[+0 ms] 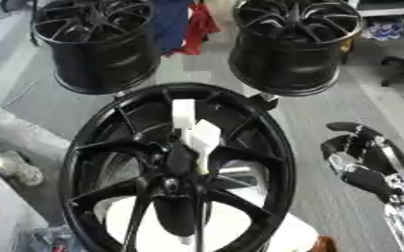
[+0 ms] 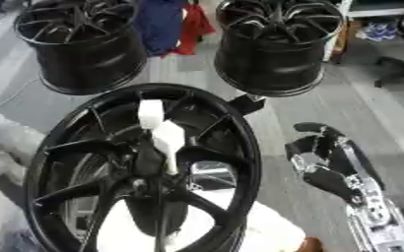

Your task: Pull the pin out of the wheel hub.

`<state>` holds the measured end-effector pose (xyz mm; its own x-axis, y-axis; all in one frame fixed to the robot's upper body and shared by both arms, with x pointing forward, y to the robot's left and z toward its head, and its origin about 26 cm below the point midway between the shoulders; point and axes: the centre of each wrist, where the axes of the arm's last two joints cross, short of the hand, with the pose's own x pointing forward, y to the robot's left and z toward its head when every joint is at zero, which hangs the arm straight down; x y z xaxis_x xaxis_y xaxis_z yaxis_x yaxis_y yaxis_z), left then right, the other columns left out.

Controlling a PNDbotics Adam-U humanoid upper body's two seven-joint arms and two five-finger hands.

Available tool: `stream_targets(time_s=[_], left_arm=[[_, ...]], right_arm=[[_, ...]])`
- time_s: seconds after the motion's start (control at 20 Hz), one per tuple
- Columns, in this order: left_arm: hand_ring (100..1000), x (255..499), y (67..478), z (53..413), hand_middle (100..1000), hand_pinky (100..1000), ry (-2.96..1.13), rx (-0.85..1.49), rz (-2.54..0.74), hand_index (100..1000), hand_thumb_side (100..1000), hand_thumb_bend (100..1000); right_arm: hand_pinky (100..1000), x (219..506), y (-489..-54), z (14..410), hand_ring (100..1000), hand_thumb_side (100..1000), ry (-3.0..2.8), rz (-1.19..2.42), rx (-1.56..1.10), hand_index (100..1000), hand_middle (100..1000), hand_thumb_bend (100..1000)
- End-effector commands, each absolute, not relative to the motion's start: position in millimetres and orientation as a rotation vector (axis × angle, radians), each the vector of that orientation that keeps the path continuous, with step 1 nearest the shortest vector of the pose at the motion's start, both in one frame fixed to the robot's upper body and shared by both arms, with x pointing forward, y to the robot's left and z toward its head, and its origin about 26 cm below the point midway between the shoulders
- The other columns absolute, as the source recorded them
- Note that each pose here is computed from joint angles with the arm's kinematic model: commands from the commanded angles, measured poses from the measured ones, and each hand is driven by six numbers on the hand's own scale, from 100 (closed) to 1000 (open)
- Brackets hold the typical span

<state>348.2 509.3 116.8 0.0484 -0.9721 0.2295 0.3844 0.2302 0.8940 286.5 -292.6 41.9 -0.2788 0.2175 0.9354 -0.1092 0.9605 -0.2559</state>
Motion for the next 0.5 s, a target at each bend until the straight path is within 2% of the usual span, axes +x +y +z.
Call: stream_targets(time_s=[0.05, 0.1, 0.2, 0.25, 0.3, 0.35, 0.5], left_arm=[[783, 342.3, 516.6, 106.7, 840, 732, -1.048, 0.854, -1.114, 924, 594, 612], [781, 340.1, 515.5, 101.1, 838, 731, -1.066, 0.866, -1.086, 923, 600, 609], [761, 336.0, 511.9, 95.1, 810, 720, -1.146, 0.891, -1.004, 911, 613, 543], [741, 334.1, 508.9, 94.1, 783, 703, -1.202, 0.902, -0.954, 895, 609, 455], [731, 332.2, 503.8, 94.0, 771, 692, -1.276, 0.912, -0.896, 887, 601, 415], [703, 330.2, 496.6, 93.8, 742, 664, -1.355, 0.913, -0.835, 869, 597, 337], [677, 323.5, 468.5, 95.1, 705, 639, -1.584, 0.871, -0.653, 849, 580, 258]], right_arm=[[646, 288.0, -295.5, 49.1, 640, 100, -1.85, 0.314, -0.092, 722, 754, 258], [646, 287.8, -295.8, 49.0, 640, 100, -1.85, 0.311, -0.095, 722, 754, 258], [646, 287.6, -296.5, 49.0, 640, 100, -1.851, 0.307, -0.099, 722, 754, 259], [646, 287.6, -296.5, 49.1, 640, 100, -1.851, 0.305, -0.1, 722, 754, 259], [646, 287.6, -296.5, 49.1, 640, 100, -1.852, 0.303, -0.1, 722, 754, 259], [646, 287.6, -296.4, 49.0, 640, 100, -1.852, 0.302, -0.1, 722, 754, 259], [646, 287.6, -295.7, 48.5, 640, 100, -1.852, 0.3, -0.097, 722, 754, 259]])
